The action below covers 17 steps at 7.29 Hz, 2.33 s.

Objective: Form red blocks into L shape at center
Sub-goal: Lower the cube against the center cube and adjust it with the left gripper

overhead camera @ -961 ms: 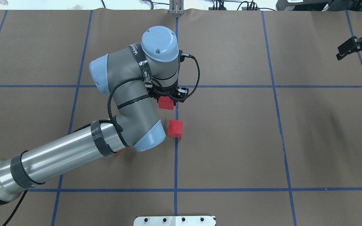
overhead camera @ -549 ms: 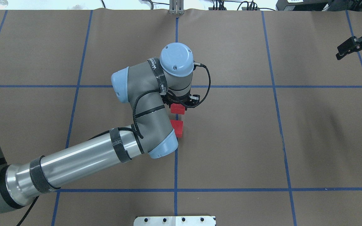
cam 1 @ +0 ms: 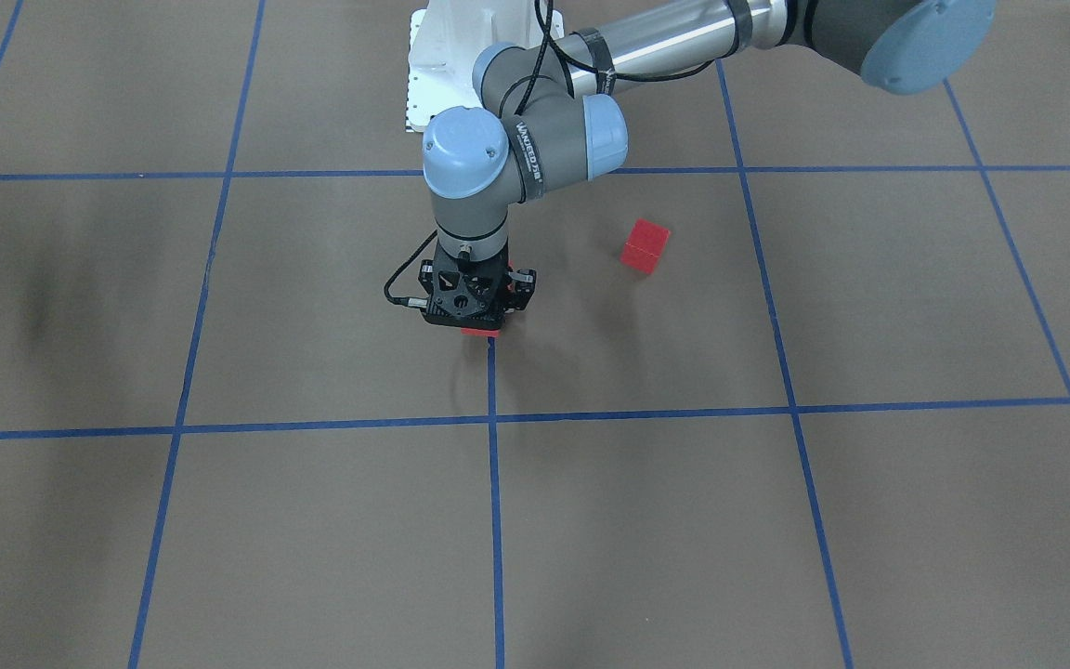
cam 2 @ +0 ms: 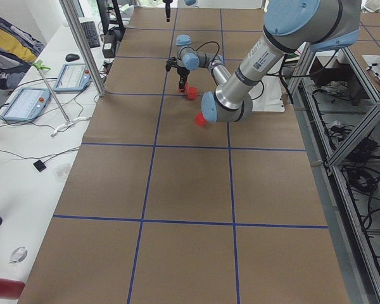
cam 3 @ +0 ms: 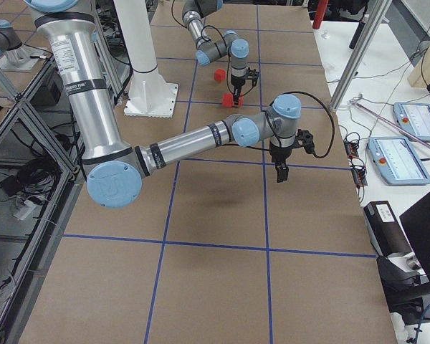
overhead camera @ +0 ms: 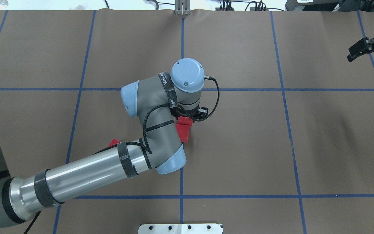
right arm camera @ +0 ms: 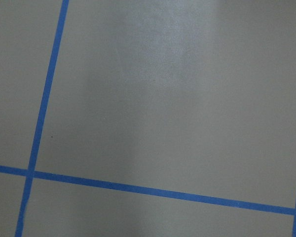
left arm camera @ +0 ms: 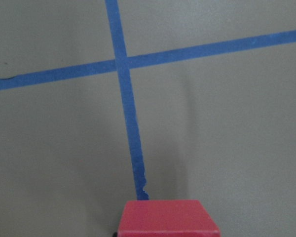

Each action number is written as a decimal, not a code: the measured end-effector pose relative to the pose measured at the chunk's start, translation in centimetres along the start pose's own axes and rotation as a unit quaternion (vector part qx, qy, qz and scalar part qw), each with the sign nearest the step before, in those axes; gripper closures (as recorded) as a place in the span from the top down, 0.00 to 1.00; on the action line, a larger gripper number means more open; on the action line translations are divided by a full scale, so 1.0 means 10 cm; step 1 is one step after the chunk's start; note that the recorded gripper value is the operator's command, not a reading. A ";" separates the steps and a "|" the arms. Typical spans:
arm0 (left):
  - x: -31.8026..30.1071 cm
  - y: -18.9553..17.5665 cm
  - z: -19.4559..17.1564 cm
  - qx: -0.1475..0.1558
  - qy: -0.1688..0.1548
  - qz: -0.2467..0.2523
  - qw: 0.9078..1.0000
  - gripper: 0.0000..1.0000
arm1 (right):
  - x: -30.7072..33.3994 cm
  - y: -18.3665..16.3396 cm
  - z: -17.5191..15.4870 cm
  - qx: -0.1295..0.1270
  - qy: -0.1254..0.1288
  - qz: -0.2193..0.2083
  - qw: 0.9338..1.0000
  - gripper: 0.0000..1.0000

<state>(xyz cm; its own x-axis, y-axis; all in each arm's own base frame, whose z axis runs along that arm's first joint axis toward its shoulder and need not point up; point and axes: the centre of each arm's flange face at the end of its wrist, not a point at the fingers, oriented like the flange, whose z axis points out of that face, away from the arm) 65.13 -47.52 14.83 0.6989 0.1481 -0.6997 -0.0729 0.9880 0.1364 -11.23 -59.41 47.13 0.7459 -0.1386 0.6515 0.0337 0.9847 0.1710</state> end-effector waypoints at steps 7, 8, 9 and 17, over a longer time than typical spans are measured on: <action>-0.03 0.03 0.03 -0.002 0.000 -0.041 0.999 0.17 | 0.00 0.00 0.00 0.000 0.000 0.000 1.000 0.99; -0.04 0.03 0.05 -0.002 -0.002 -0.042 0.999 0.17 | 0.00 0.00 0.00 0.000 0.000 0.000 1.000 0.99; -0.05 0.04 0.06 -0.002 -0.003 -0.043 0.999 0.17 | 0.00 0.00 0.00 0.000 0.000 0.000 1.000 0.99; -0.06 0.06 0.09 -0.006 -0.006 -0.044 0.999 0.17 | -0.01 -0.01 0.01 0.000 0.000 -0.001 1.000 0.99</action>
<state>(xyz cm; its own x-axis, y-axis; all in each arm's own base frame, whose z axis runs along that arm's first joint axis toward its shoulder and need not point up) 65.31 -47.08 16.02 0.7115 0.0600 -0.7001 -0.0188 0.9976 0.0664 -11.34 -59.45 47.10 0.7454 -0.1413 0.6514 0.0357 0.9843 0.1726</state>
